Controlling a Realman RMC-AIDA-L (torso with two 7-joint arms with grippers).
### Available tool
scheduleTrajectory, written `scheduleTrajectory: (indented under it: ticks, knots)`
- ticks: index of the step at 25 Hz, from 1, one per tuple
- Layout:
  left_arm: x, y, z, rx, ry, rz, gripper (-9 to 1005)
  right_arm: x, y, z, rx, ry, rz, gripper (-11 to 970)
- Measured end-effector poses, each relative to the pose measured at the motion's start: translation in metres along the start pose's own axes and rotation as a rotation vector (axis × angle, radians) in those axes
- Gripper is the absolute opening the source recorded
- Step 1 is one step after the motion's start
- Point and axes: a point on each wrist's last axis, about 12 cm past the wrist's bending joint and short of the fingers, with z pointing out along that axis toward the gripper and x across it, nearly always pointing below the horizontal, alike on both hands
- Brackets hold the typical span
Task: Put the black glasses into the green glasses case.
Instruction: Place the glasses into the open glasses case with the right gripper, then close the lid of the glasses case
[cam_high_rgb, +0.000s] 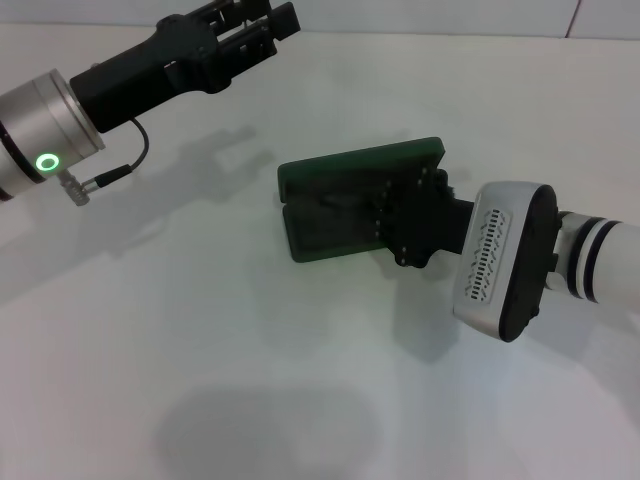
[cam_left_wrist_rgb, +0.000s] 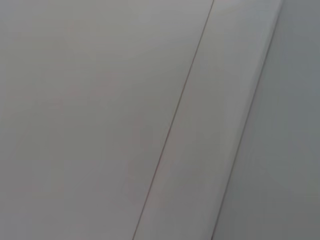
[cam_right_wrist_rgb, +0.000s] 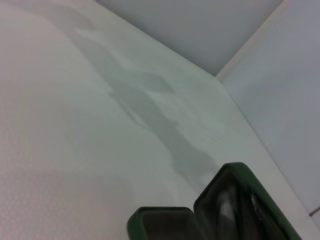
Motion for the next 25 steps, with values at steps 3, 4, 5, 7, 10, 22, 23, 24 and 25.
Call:
scheduleTrajectory:
  ticks: [3,4,5,7,10,22,23,24,25]
  knots:
    - [0.0,0.0,-0.001,-0.004,-0.002,-0.001,569,0.001,0.001,-0.001,-0.001,-0.001,0.023,186]
    - [0.001,0.0,-0.002,-0.006,-0.002,-0.002,569,0.001,0.001,-0.001,-0.002,-0.003,0.027,200]
    - [0.001,0.0,-0.002,-0.007,-0.003,-0.002,569,0.0,0.002,-0.002,-0.005,-0.006,0.034,221]
    - [0.001,0.0,-0.003,-0.009,-0.003,-0.003,569,-0.001,0.003,-0.003,-0.021,-0.023,0.071,263]
    - [0.002,0.0,-0.005,-0.013,-0.003,-0.006,569,0.001,0.0,-0.01,-0.064,-0.072,0.157,325]
    - [0.0,0.0,0.0,0.002,0.005,0.001,569,0.039,-0.045,-0.068,-0.151,-0.218,0.46,433]
    - [0.0,0.0,0.0,0.003,0.005,0.002,569,0.041,-0.047,-0.074,-0.145,-0.239,0.478,433]
    - [0.001,0.0,0.001,0.003,0.005,0.001,569,0.043,-0.05,-0.08,-0.138,-0.264,0.497,432]
    - [0.001,-0.001,0.001,0.004,0.006,0.001,569,0.045,-0.053,-0.085,-0.128,-0.285,0.52,432]
